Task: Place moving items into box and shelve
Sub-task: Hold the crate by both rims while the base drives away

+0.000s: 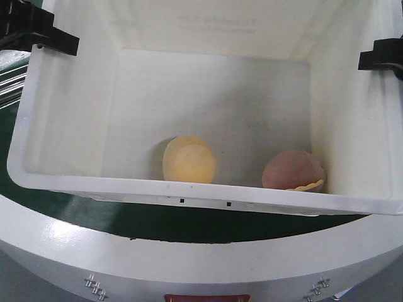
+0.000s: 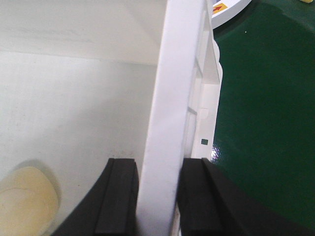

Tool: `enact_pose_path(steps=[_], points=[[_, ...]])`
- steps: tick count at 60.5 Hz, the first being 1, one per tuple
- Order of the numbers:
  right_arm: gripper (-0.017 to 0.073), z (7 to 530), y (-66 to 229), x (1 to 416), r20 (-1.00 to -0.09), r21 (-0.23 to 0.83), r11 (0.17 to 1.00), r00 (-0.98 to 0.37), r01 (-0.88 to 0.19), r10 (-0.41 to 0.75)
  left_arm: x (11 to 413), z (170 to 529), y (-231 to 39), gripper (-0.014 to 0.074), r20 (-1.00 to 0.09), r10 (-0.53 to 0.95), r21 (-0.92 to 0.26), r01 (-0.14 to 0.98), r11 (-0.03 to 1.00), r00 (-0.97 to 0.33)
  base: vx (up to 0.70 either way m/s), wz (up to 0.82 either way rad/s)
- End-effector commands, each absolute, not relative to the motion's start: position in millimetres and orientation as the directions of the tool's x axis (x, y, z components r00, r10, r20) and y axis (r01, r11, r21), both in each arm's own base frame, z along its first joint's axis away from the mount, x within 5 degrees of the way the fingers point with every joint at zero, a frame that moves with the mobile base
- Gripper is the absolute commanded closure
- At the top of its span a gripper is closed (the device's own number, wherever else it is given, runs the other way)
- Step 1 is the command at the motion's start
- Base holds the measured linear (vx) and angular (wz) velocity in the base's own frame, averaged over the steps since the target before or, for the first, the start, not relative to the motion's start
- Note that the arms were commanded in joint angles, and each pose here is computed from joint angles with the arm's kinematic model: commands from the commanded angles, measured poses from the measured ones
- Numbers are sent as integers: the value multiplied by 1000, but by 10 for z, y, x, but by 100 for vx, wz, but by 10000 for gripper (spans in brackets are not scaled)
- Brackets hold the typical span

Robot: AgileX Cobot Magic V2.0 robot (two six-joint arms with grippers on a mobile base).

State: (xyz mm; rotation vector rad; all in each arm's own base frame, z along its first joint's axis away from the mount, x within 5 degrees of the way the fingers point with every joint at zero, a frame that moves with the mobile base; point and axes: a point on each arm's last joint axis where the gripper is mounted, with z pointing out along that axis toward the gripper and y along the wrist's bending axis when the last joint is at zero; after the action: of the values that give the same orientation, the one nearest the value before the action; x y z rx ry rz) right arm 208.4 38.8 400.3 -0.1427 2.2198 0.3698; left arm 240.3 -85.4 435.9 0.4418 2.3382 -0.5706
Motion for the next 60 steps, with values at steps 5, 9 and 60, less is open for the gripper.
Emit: enact_pose_path(steps=[5,9,60], points=[[565,4341,449,2047,-874,307,912,-459,-272,158,2251,4705,-987,600,-787,38,-385,538,750,-616,0,0],[565,4341,449,2047,-874,307,912,-459,-272,158,2251,4705,-987,600,-787,38,-385,538,750,-616,0,0],[565,4335,451,2044,-871,308,911,-466,-274,154,2239,4715,-986,600,-789,36,-385,539,749,-613,-5,1]])
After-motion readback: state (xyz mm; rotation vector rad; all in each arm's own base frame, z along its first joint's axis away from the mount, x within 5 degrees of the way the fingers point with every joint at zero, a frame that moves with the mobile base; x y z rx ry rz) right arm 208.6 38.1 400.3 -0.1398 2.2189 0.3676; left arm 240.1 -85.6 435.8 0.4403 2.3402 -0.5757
